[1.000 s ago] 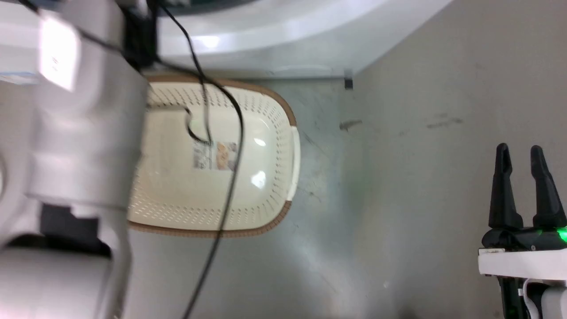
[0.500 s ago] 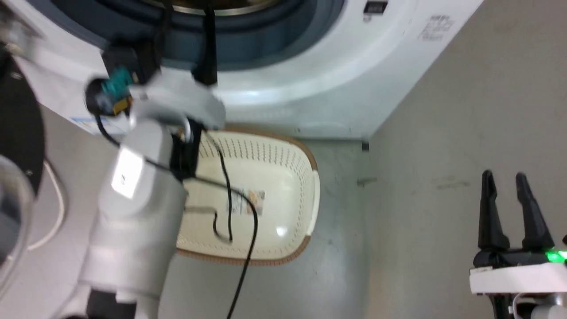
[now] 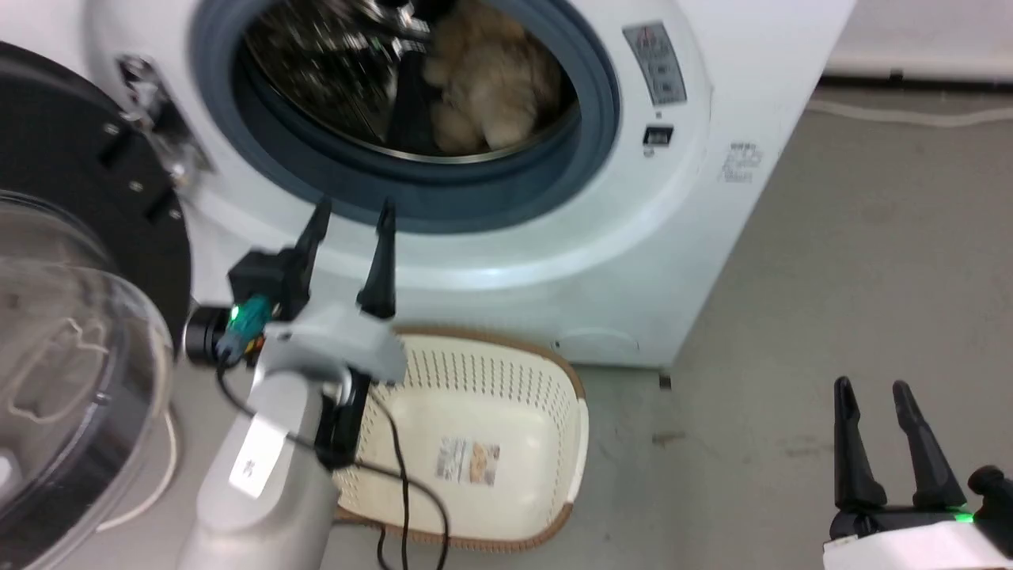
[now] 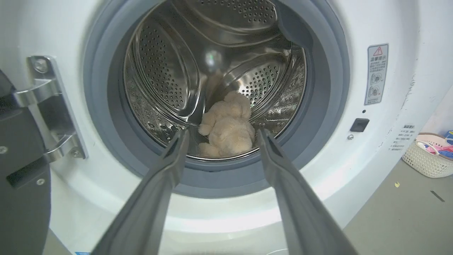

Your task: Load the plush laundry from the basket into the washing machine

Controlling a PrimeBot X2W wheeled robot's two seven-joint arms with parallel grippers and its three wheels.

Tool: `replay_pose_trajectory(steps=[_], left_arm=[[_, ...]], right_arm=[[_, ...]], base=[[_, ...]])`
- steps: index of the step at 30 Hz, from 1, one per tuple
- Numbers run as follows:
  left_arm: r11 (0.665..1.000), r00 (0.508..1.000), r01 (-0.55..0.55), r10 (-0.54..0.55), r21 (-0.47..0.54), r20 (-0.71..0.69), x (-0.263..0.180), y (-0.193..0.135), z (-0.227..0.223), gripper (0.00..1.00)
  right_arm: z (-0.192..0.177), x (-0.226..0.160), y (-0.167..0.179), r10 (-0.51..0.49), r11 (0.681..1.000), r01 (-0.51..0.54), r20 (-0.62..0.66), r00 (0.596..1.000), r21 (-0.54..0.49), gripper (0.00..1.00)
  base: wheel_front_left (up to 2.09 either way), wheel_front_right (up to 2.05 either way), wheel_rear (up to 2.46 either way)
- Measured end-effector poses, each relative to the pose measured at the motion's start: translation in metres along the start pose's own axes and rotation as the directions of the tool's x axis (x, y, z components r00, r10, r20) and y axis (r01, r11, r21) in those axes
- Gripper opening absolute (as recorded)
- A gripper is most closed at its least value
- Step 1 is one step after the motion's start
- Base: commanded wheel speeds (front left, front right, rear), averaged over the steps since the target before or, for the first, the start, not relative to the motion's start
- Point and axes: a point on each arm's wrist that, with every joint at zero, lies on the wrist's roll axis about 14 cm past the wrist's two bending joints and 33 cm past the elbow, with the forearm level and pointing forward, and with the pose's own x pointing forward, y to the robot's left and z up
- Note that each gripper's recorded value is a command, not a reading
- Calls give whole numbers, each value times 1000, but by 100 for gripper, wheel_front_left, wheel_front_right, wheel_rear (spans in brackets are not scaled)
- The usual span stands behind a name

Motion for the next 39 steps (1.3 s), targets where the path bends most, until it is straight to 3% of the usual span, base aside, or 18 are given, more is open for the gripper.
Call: replay_pose_trajectory(steps=[8, 20, 39], left_arm=[[996, 996, -85, 85, -5, 15, -51, 25, 17, 100], [997, 996, -70, 71, 25, -51, -103, 23, 12, 100], [995, 992, -99, 101, 21, -80, -144, 23, 4, 100]], right_arm=[[15, -13, 14, 44, 999, -44, 39, 998, -11, 100], [17, -25, 18, 67, 996, -64, 35, 997, -63, 100], [8, -39, 21, 77, 993, -76, 4, 997, -94, 100]], base=[[0, 0, 0], [0, 0, 0], [0, 0, 0]])
